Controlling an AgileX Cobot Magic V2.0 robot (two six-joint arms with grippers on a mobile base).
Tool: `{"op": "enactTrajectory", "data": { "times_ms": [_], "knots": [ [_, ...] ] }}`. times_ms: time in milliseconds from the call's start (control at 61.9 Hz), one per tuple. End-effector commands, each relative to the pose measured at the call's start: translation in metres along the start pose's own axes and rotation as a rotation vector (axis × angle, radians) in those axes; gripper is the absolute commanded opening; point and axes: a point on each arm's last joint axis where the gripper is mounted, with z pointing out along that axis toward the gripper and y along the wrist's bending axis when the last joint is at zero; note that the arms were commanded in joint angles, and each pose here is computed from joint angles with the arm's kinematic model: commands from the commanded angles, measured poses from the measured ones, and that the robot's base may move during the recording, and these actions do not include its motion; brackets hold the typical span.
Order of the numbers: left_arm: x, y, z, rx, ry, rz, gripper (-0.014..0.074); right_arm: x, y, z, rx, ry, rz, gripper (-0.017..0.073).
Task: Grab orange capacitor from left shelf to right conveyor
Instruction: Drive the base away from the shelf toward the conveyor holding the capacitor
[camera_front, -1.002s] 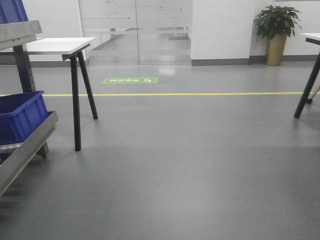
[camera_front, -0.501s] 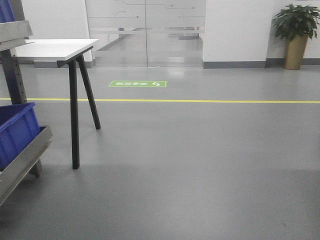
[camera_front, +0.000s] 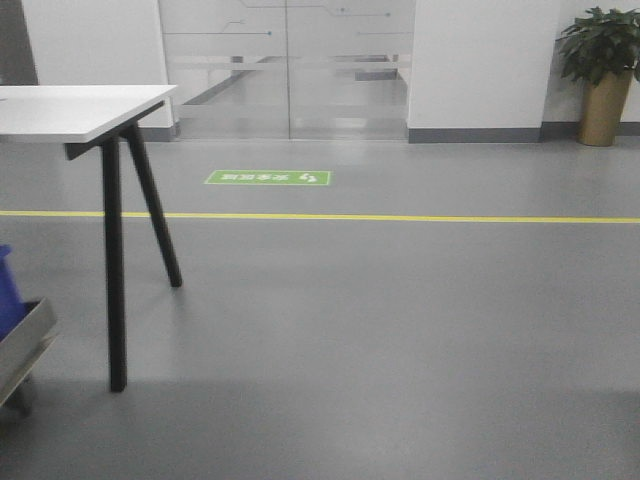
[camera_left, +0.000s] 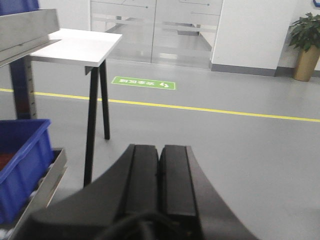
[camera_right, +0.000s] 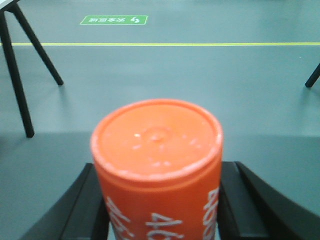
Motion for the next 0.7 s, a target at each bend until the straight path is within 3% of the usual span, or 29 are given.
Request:
{"op": "enactTrajectory", "data": {
  "times_ms": [0, 679],
  "knots": [
    [-0.011, -0.0011, -0.0022, 0.014, -0.113, -0.002, -0.0105, -0.0157, 0.0013, -0.0034, -0.005, -0.096, -0.013, 0.014],
    [-0.011, -0.0011, -0.0022, 0.014, -0.113, -0.002, -0.0105, -0.0157, 0.0013, -0.0034, -0.005, -0.096, -0.013, 0.014]
  ]
}}
